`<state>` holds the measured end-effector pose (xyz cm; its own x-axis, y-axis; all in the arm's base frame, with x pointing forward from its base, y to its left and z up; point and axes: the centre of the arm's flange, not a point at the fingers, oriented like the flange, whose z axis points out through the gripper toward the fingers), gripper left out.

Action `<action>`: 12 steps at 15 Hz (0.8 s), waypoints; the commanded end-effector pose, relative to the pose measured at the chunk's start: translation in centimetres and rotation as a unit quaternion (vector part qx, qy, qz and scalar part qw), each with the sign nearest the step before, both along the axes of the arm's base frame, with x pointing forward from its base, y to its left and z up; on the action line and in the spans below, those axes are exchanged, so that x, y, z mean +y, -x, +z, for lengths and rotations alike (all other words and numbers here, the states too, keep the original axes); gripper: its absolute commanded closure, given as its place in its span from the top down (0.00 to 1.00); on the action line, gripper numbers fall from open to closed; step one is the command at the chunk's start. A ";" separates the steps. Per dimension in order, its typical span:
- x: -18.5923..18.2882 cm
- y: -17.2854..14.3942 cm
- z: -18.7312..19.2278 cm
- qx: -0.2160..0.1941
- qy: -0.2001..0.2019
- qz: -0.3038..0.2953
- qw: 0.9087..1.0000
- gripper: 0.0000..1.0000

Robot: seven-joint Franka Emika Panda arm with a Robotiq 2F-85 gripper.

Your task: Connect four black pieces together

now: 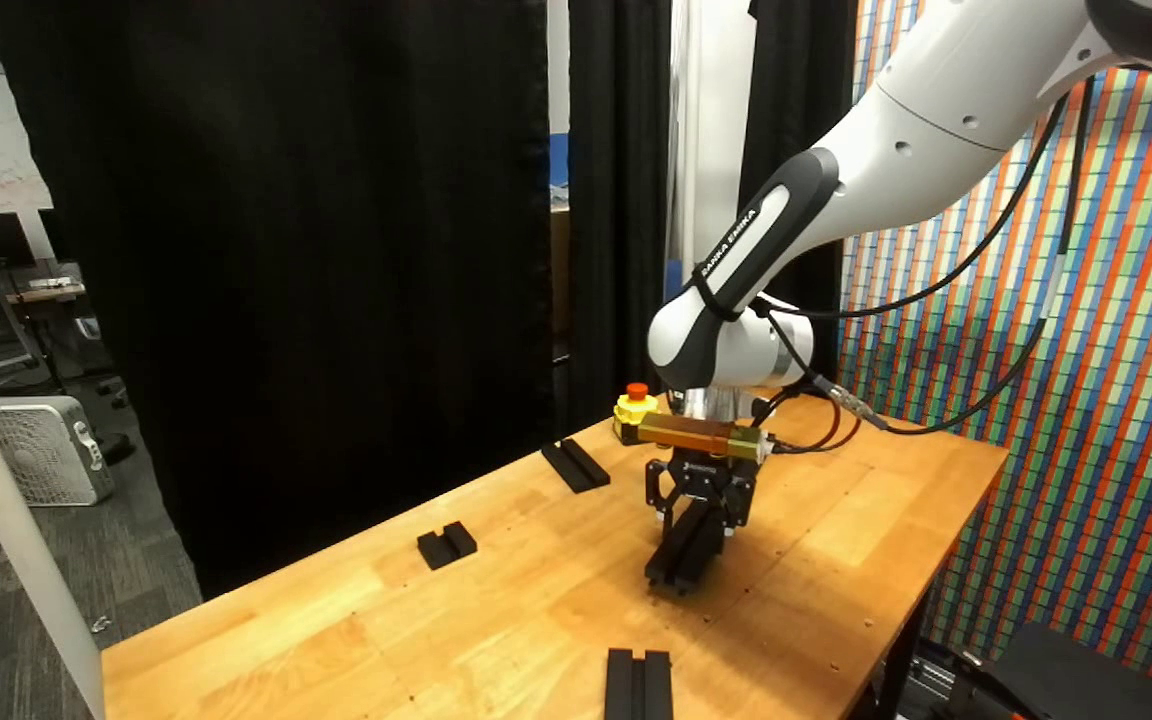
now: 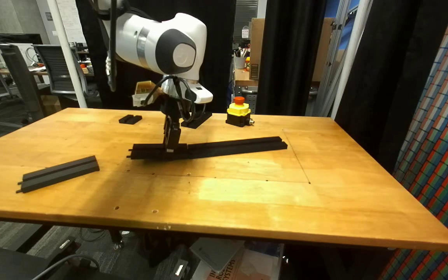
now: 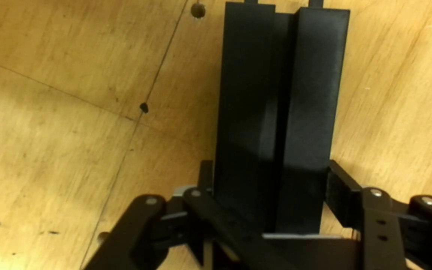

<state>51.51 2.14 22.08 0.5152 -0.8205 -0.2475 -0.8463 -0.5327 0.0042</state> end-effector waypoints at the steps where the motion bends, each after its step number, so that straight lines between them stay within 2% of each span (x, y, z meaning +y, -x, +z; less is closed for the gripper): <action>1: -0.8 -0.2 0.6 -0.005 -0.011 0.000 1.000 0.46; 12: -2.0 -0.5 -0.7 -0.008 -0.013 0.024 1.000 0.46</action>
<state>51.48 0.78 21.53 0.5402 -0.8037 -0.2495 -0.8300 -0.5578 0.0001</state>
